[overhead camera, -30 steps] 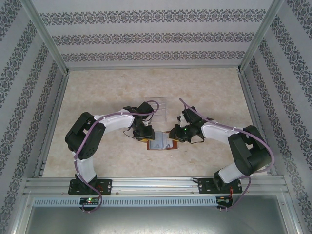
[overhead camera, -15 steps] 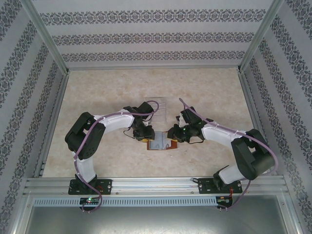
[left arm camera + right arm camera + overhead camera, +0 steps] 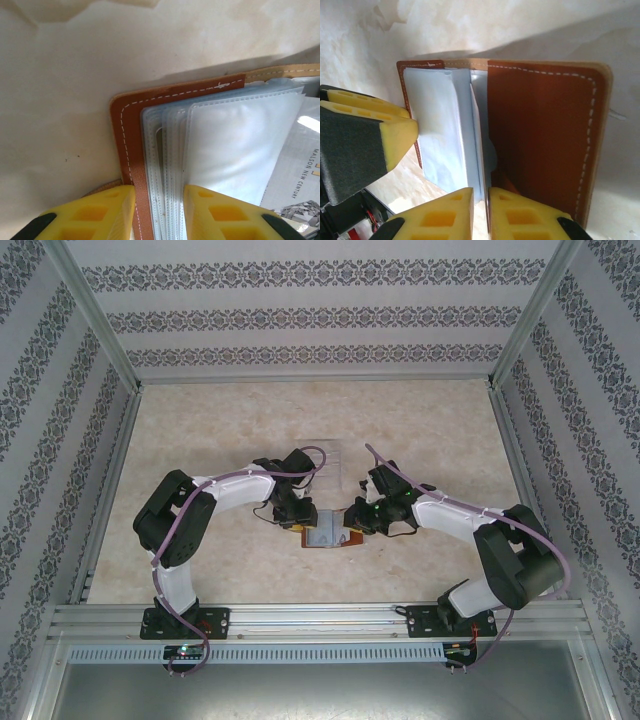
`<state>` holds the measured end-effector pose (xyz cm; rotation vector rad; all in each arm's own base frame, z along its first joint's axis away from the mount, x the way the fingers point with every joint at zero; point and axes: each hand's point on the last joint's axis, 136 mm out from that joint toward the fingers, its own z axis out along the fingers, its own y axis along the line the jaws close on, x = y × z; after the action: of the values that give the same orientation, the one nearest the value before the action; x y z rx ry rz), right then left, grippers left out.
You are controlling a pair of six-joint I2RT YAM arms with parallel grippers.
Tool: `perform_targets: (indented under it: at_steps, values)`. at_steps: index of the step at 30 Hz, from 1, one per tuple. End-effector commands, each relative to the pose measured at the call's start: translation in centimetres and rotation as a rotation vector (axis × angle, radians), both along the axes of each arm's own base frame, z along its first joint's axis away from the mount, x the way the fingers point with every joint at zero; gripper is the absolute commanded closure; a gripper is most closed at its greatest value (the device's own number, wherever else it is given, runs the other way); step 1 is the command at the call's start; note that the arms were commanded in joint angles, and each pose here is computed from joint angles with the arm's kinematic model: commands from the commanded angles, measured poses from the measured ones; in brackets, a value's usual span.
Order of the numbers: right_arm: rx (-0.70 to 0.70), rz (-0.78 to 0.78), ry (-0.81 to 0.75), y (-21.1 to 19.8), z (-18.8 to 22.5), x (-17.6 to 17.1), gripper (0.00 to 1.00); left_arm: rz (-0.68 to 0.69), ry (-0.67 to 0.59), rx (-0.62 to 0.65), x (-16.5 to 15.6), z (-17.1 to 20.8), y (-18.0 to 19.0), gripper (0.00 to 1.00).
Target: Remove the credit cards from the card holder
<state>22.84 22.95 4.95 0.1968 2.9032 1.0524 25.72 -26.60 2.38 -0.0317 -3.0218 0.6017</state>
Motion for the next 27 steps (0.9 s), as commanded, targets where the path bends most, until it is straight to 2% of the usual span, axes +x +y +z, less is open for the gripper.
perform_targets:
  at_steps: [1, 13, 27]
  values:
    - [-0.025, 0.006, -0.014, 0.0, 0.4, 0.3, 0.85, -0.032, 0.018, 0.029, -1.0, -0.7, 0.4, 0.68]
    - [-0.042, 0.014, -0.046, -0.3, 1.4, 0.4, 0.89, -0.034, -0.023, 0.012, -0.2, 1.2, 0.1, 0.67]
    - [-0.132, 0.175, -0.190, -1.2, 3.6, 0.9, 0.95, 0.004, -0.061, -0.021, 0.5, 2.2, 0.9, 0.67]
